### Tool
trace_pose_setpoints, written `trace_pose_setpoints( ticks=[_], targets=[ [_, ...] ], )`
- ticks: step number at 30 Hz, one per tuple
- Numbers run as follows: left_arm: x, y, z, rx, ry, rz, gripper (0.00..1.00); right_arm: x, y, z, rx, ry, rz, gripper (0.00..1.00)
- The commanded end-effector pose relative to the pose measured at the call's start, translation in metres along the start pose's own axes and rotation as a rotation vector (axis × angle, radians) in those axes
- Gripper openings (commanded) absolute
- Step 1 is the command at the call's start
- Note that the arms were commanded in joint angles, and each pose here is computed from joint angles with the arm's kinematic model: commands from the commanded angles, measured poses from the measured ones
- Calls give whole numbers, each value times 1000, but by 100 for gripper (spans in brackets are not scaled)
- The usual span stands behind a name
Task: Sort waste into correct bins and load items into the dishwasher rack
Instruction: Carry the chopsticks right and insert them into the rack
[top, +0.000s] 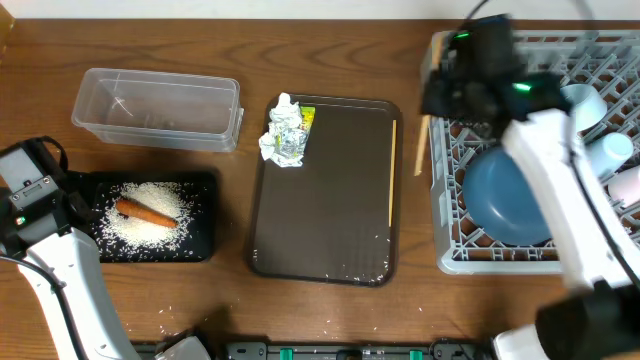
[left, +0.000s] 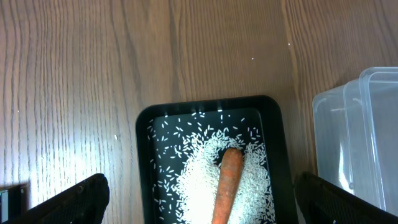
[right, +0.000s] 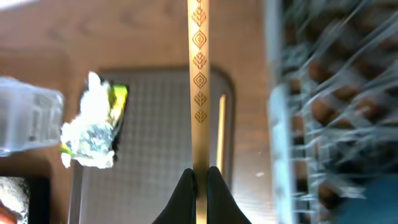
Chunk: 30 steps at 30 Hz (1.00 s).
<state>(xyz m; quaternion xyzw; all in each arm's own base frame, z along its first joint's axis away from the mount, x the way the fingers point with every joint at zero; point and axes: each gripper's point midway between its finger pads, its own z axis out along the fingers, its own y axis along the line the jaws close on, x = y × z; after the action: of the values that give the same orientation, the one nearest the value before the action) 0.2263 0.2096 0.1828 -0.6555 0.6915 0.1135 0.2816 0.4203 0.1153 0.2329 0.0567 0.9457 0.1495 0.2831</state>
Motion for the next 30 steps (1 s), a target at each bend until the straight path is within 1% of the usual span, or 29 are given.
trace_pose_setpoints(
  ticks=[1, 6, 9, 13, 18, 20, 21, 22, 23, 25, 26, 27, 30],
  targets=[
    [-2, 3, 1, -15, -10, -13, 97, -12, -16, -15, 44, -49, -110, 1],
    [-2, 3, 1, -15, -11, -13, 97, -18, -50, -11, 210, -68, -132, 1],
    [-2, 3, 1, -15, -10, -13, 97, -23, -66, 0, 299, -70, -150, 1],
    [-2, 3, 1, -15, -11, -13, 97, -23, -71, 24, 314, -40, -217, 1],
    [-2, 3, 1, -15, -11, -13, 97, -18, -78, 55, 325, 4, -222, 1],
    [-2, 3, 1, -15, -10, -13, 97, -17, -80, 65, 327, 11, -222, 6],
    [-2, 3, 1, -15, -11, -13, 97, -16, -81, 68, 328, 16, -219, 15],
    [-2, 3, 1, -15, -11, -13, 97, -15, -81, 70, 322, 21, -219, 28],
    [-2, 3, 1, -15, -11, -13, 97, -14, -80, 71, 319, 25, -215, 45],
    [-2, 3, 1, -15, -11, -13, 97, -14, -80, 71, 319, 24, -193, 65],
    [-2, 3, 1, -15, -10, -13, 97, -13, -81, 71, 320, 24, -183, 71],
    [-2, 3, 1, -15, -10, -13, 97, -12, -81, 71, 321, 27, -175, 75],
    [-2, 3, 1, -15, -11, -13, 97, -7, -79, 71, 312, 50, -175, 77]
  ],
)
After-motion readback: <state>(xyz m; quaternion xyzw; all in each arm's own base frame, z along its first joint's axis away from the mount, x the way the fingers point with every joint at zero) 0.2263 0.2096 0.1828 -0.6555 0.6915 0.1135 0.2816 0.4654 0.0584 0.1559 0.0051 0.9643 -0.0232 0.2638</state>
